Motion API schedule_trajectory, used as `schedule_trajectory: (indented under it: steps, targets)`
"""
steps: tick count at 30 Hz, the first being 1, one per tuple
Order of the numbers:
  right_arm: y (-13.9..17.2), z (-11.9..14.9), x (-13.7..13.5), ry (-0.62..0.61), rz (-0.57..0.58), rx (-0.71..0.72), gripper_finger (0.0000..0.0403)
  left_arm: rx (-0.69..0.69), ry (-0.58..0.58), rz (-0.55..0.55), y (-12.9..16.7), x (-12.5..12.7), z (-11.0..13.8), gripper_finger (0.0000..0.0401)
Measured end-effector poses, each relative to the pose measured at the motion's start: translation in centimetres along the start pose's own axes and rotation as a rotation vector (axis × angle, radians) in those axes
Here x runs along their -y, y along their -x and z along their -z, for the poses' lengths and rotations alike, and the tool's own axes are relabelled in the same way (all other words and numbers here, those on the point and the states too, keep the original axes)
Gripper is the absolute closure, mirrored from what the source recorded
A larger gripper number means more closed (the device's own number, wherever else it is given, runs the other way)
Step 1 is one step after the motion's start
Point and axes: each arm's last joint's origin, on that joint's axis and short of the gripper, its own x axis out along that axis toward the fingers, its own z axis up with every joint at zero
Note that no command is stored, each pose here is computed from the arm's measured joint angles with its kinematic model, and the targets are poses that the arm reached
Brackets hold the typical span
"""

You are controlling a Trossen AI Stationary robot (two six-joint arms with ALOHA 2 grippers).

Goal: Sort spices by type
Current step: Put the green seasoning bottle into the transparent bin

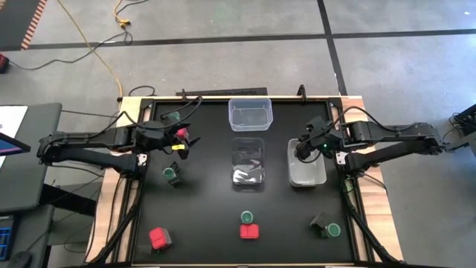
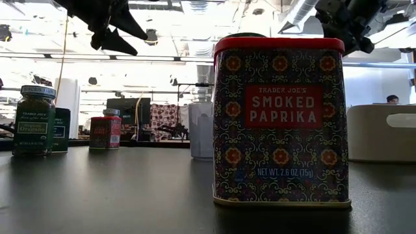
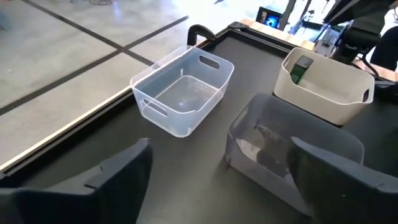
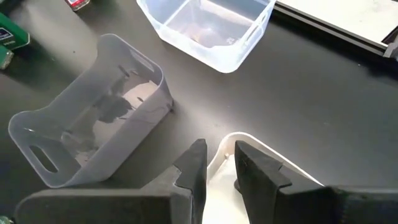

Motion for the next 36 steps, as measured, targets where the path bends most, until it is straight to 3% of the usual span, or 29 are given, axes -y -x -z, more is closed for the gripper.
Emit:
schedule_trajectory:
  steps: [17,24,36]
  targets:
    - [0.0,-0.1,-0.1,-0.003,-0.008,0.008,0.0291,-0.002,0.008,-0.022,-0.1,-0.4,-0.1,0.0036]
    - [0.0,-0.1,-0.1,-0.003,-0.008,0.008,0.0291,-0.002,-0.035,-0.129,-0.8,-2.4,-0.5,0.0035]
    - [0.0,-0.1,-0.1,-0.003,-0.007,0.007,0.0291,-0.112,-0.05,-0.207,-0.2,-6.2,-2.1,0.0035]
